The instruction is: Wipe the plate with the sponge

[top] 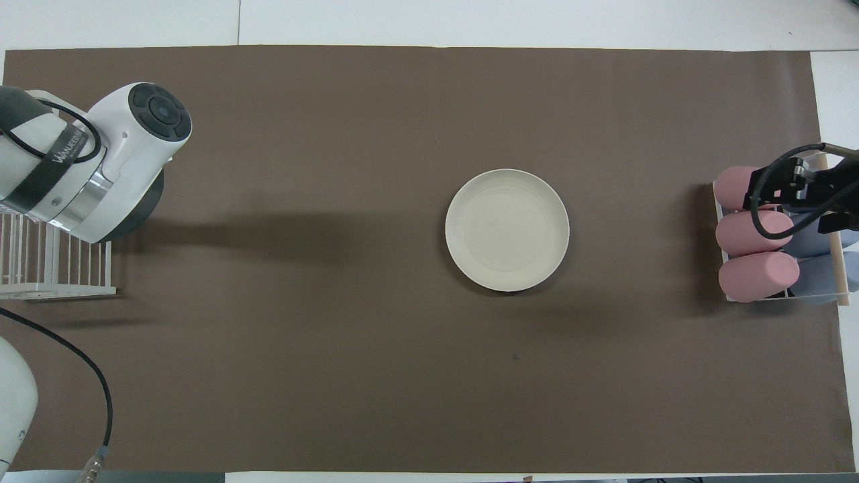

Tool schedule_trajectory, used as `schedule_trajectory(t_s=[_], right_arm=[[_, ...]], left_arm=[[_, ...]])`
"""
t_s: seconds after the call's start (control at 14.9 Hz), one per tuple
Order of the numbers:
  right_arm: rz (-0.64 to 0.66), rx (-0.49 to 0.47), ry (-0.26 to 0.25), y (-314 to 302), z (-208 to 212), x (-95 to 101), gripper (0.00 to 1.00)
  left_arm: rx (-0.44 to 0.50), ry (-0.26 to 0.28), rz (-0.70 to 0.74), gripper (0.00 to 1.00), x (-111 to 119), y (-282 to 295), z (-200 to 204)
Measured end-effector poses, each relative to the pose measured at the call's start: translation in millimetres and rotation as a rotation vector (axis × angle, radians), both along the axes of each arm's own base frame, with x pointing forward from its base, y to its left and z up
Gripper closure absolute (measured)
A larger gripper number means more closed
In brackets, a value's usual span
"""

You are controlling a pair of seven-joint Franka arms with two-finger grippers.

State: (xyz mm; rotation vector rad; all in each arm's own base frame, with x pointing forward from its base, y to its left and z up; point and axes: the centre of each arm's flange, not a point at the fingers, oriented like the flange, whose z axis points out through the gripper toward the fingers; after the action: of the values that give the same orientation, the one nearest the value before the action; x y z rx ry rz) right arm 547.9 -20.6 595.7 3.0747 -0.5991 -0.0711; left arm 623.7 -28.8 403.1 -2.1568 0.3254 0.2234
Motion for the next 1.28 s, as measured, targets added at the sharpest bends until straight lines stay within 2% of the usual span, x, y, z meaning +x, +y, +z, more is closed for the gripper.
schedule_trajectory(t_s=[0.13, 0.2, 0.27, 0.47, 0.67, 0.81, 0.87, 1.01, 1.14, 1.28], right_arm=[[-0.049, -0.003, 0.000, 8.4, 0.6, -0.2, 0.00], [-0.084, -0.005, 0.005, 9.8, -0.5, -0.7, 0.00], [-0.126, -0.007, 0.011, 9.5, -1.6, -1.3, 0.00], [-0.286, -0.010, 0.025, 10.2, -3.7, -2.7, 0.00], [-0.457, -0.027, 0.079, 28.5, -2.7, -12.9, 0.00], [-0.560, -0.043, 0.086, 50.3, 0.5, -17.8, 0.00], [-0.614, -0.049, 0.080, 63.4, 2.1, -19.1, 0.00], [-0.698, -0.054, 0.061, 87.9, 4.0, -20.1, 0.00], [-0.709, -0.057, 0.060, 99.1, 3.7, -21.6, 0.00], [-0.703, -0.062, 0.068, 102.4, 0.1, -23.4, 0.00]], left_arm=[[0.004, -0.036, 0.031, 0.00, -0.4, 1.4, -0.1], [0.005, -0.048, 0.040, 0.06, -0.5, 1.5, -0.2], [0.006, -0.055, 0.045, 0.07, -0.6, 1.6, -0.2], [0.010, -0.072, 0.066, 0.41, -1.0, 4.3, -0.4], [0.014, -0.091, 0.086, 0.74, -1.9, 6.5, -2.1], [0.014, -0.094, 0.089, 0.93, -2.0, 6.7, -2.4], [0.014, -0.095, 0.089, 0.96, -2.0, 6.7, -2.4], [0.014, -0.098, 0.091, 0.96, -2.0, 6.7, -1.8], [0.005, -0.117, 0.105, 0.96, -1.2, 6.4, 7.0], [-0.057, -0.144, 0.181, 0.96, -3.1, 3.5, 36.2]])
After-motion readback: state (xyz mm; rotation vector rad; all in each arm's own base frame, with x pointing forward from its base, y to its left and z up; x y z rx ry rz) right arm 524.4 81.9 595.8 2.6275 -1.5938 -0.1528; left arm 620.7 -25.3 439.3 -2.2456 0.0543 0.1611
